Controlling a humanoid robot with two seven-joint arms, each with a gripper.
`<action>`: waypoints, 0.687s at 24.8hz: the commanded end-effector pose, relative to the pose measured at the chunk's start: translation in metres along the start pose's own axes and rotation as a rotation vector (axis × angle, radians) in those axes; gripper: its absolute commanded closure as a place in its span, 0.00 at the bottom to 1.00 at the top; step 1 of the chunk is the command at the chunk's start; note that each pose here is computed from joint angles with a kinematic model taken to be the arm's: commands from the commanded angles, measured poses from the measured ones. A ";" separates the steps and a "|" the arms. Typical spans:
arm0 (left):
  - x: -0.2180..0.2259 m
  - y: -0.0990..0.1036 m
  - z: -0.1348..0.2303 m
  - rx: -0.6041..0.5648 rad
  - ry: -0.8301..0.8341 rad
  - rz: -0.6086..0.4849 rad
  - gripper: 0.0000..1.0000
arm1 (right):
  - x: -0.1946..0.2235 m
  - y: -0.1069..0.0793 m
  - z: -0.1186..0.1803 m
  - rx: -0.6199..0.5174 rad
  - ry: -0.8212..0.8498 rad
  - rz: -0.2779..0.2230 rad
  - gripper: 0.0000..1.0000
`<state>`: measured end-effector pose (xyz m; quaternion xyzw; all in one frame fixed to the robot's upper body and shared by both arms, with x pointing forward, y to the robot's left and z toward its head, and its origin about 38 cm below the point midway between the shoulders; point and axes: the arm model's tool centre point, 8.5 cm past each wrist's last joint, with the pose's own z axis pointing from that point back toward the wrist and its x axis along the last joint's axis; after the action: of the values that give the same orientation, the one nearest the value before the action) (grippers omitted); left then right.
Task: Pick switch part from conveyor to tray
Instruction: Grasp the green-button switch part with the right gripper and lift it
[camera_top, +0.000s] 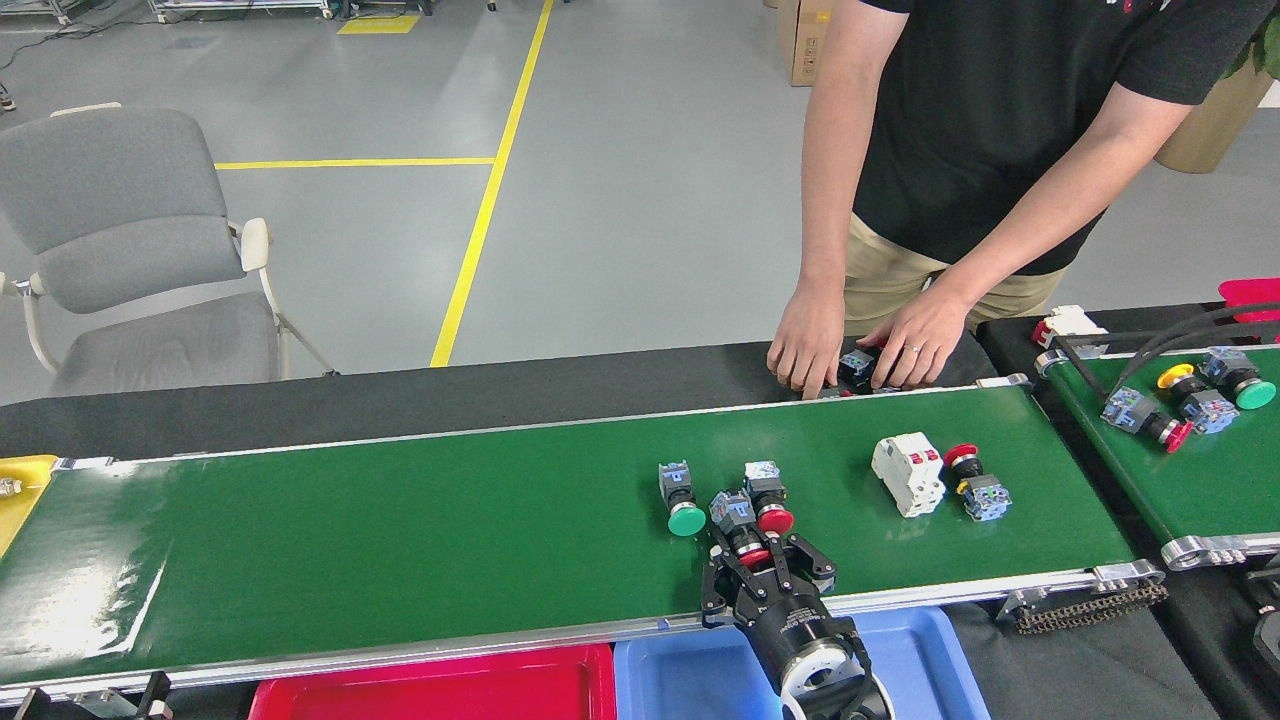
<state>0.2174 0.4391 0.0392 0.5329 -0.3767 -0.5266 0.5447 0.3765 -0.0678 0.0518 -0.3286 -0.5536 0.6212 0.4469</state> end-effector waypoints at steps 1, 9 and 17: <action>-0.004 0.005 0.000 0.015 -0.001 -0.014 0.00 | 0.031 -0.014 0.008 -0.052 -0.130 0.019 0.98; -0.003 0.009 -0.004 0.025 -0.002 -0.015 0.00 | 0.159 0.005 0.056 -0.031 -0.634 0.114 0.02; -0.004 0.005 0.001 0.013 0.001 -0.015 0.00 | 0.119 -0.008 0.054 -0.071 -0.512 0.046 0.02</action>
<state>0.2167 0.4392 0.0387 0.5323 -0.3759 -0.5273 0.5453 0.2726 0.0366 0.0692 -0.1654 -0.6544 0.6939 0.2507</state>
